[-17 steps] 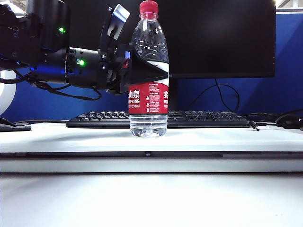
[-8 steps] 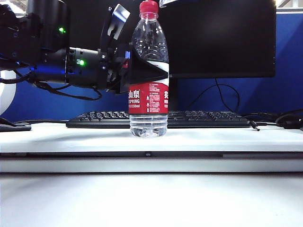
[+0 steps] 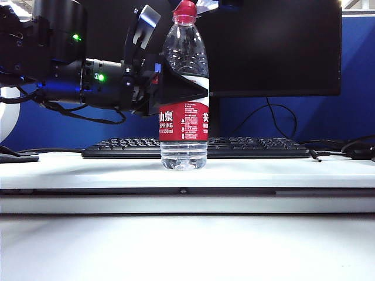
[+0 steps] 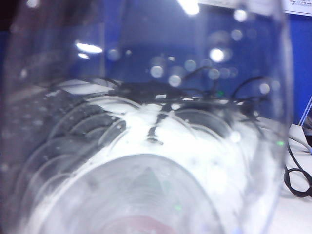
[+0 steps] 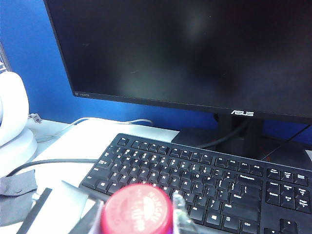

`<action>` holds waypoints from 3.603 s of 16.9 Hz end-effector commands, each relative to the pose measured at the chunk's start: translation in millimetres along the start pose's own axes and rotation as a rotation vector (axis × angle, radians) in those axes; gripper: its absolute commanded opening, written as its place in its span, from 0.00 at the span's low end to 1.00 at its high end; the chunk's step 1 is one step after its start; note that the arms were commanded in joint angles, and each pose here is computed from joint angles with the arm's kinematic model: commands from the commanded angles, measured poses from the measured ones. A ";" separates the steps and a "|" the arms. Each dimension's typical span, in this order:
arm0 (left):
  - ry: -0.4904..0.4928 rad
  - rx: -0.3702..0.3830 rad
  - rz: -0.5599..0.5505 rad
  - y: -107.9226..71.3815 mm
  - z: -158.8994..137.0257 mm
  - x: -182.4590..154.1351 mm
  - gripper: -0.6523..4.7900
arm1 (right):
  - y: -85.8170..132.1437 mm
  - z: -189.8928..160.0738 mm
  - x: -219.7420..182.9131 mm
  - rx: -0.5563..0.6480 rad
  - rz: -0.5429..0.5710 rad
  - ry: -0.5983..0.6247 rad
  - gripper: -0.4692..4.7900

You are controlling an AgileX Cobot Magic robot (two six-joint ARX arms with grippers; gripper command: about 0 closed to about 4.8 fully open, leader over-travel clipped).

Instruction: Unscrew the cap from the plastic bottle on the table.

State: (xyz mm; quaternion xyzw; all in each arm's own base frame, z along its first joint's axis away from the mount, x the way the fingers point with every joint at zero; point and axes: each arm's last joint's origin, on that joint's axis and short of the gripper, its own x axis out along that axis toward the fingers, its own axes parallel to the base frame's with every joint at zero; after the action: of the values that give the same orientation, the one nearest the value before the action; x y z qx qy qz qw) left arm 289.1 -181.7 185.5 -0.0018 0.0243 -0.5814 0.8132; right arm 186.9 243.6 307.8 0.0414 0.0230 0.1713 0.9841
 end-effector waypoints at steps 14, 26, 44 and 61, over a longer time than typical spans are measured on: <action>-0.009 0.006 -0.028 -0.5 2.6 0.9 0.59 | -66.3 -1.1 22.5 -0.165 0.309 0.216 0.28; -0.007 0.017 -0.027 -0.5 2.3 0.9 0.59 | -85.4 -17.9 19.6 -0.312 0.686 0.371 0.28; 0.002 0.010 -0.027 -0.5 1.1 0.8 0.59 | -99.0 14.4 6.5 -0.226 0.632 0.233 0.73; 0.007 0.006 -0.017 -0.2 0.6 0.9 0.59 | -2.2 22.9 -28.6 0.006 -0.025 -0.017 0.79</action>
State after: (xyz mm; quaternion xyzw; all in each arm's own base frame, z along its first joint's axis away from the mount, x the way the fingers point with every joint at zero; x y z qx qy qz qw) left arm 289.1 -182.1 185.4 0.0033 0.0253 -0.5887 0.8080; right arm 162.1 226.9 329.5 0.0218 0.0216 0.1552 0.9874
